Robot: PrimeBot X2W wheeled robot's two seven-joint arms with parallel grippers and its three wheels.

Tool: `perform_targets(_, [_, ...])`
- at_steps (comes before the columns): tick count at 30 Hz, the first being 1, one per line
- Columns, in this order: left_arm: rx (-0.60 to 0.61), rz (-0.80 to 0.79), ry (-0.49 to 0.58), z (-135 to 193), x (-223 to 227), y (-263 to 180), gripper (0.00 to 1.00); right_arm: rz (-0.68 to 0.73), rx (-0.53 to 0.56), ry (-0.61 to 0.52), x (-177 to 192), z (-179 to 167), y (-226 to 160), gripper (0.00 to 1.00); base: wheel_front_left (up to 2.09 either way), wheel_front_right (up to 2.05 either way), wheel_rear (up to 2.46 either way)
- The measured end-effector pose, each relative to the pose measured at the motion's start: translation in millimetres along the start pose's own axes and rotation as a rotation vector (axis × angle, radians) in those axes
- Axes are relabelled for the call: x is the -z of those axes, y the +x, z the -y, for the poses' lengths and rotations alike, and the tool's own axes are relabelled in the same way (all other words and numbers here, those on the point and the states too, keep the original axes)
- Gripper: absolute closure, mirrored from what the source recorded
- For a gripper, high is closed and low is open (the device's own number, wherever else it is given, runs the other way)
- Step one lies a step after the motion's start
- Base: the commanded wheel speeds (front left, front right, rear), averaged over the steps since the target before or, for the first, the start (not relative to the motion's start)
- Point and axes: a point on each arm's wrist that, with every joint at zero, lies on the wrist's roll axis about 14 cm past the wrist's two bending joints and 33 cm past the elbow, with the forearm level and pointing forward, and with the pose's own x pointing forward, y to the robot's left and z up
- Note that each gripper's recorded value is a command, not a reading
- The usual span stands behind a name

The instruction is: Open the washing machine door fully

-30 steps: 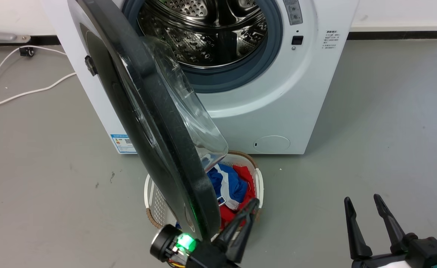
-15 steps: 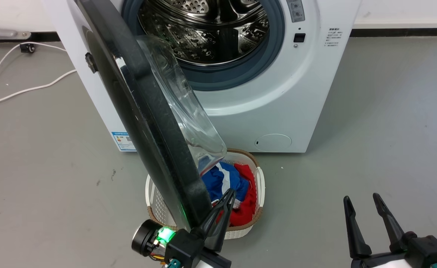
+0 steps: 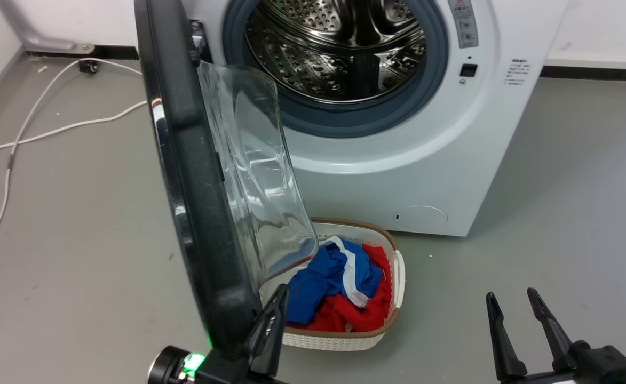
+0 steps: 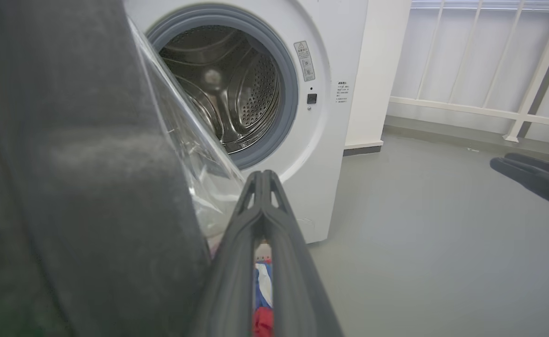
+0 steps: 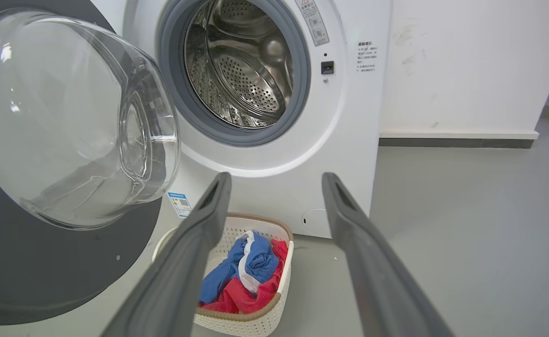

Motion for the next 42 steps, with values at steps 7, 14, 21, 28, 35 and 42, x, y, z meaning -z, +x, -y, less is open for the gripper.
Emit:
perform_targets(7, [-0.148, -0.016, 0.033, -41.5, 1.1, -19.8, 1.0, -0.004, -0.053, 0.004, 1.5, -15.2, 7.5, 0.0, 0.0, 0.0, 0.0])
perform_targets(14, [-0.261, -0.014, 0.057, -72.5, -2.7, -37.3, 1.0, -0.015, -0.095, 0.008, 5.0, -27.6, 11.9, 0.0, 0.0, 0.0, 0.0])
perform_targets(21, [-0.414, -0.016, 0.06, -118.4, -5.1, -55.9, 1.0, -0.03, -0.116, 0.01, 10.1, -33.2, 16.5, 0.0, 0.0, 0.0, 0.0])
perform_targets(28, [-0.552, -0.02, 0.058, -165.4, -5.4, -66.3, 1.0, -0.047, -0.123, 0.01, 17.2, -33.8, 24.8, 0.0, 0.0, 0.0, 0.0])
perform_targets(35, [-0.659, -0.014, 0.061, -206.6, -6.5, -69.1, 1.0, -0.058, -0.121, 0.005, 22.8, -31.5, 33.1, 0.0, 0.0, 0.0, 0.0])
perform_targets(42, [-0.779, 0.001, 0.085, -242.6, -12.5, -75.1, 1.0, -0.066, -0.115, -0.003, 27.4, -27.8, 40.9, 0.0, 0.0, 0.0, 0.0])
